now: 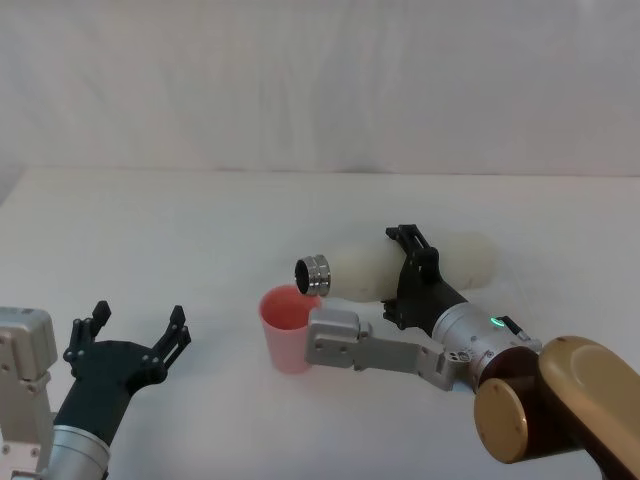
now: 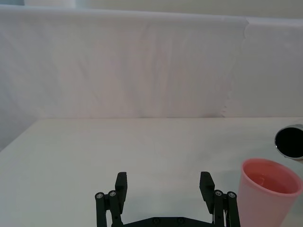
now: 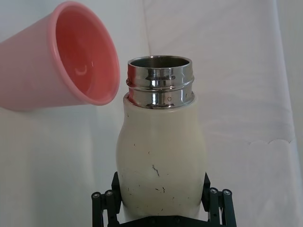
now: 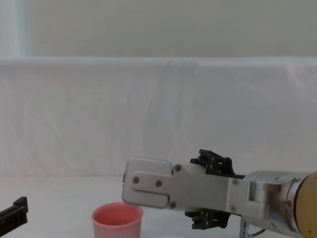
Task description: Grasp the thermos with one hand and pour water into the cup lid.
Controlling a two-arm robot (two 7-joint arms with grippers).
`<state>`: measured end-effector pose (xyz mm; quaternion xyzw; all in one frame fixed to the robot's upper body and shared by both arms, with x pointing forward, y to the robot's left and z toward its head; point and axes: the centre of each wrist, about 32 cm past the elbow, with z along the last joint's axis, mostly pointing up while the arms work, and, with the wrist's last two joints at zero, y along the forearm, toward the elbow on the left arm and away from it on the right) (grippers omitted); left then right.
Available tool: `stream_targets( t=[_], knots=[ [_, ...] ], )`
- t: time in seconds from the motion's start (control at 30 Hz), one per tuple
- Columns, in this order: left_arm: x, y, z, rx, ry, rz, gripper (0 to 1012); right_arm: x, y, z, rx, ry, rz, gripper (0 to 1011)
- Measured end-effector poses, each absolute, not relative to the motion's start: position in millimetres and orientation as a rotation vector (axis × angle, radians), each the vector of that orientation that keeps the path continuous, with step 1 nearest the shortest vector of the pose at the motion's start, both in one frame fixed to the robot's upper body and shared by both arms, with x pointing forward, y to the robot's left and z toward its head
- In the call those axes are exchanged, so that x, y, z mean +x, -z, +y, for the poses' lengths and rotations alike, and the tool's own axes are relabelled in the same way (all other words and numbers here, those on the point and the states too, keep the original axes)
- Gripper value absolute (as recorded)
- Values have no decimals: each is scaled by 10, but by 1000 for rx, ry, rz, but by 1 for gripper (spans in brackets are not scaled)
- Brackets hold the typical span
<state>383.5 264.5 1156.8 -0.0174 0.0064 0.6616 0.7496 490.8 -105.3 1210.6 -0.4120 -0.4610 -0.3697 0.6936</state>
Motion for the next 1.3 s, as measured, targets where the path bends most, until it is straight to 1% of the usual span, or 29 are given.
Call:
stream_targets(
  t=[0.63, 1.3],
  knots=[
    [3835, -11568, 2645, -38, -1446, 14, 1001, 4909, -12075, -1047, -953, 814, -1072, 957],
    [3835, -11568, 2645, -38, -1446, 14, 1001, 4922, -12092, -1004, -972, 797, -1118, 957]
  ],
)
